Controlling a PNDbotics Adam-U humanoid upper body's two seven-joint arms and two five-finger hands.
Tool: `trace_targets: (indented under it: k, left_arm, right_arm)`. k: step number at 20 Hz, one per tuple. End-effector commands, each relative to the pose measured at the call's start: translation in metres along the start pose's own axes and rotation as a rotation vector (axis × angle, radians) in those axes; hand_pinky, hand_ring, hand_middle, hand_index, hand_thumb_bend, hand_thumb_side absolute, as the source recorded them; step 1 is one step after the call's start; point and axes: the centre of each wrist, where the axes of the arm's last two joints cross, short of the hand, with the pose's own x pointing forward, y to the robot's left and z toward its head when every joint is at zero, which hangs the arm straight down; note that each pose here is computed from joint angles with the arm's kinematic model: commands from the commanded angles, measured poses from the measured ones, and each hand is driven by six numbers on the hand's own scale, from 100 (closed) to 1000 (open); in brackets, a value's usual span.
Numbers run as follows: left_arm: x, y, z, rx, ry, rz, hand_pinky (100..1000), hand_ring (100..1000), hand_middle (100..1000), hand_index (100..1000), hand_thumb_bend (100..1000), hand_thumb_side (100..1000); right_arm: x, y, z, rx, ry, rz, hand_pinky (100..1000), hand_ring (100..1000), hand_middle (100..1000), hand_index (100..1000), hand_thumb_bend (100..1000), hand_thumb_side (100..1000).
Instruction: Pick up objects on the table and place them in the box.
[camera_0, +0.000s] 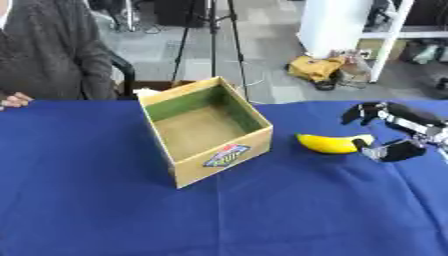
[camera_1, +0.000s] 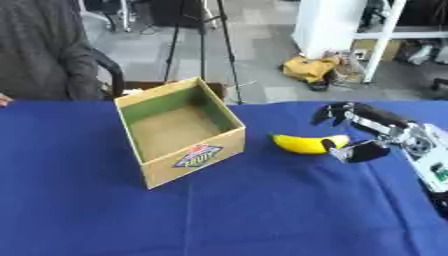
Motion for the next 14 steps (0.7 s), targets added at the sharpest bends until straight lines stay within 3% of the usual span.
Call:
trace_targets:
  k: [1, 14]
  left_arm:
    - [0.009, 0.002, -0.006, -0.03, -0.034, -0.016, 538, 630, 529, 708, 267, 1000]
    - [0.01, 0.001, -0.006, -0.051, -0.052, -0.003, 539, 632, 529, 709, 268, 1000]
  right_arm:
    - [-0.012, -0.019, 0.013, -0.021, 0.06, 0.061, 794, 889, 837, 824, 100, 200]
    - [-0.028, -0.009, 0.028, -0.015, 0.132, 0.077, 846, 918, 847, 830, 100, 201]
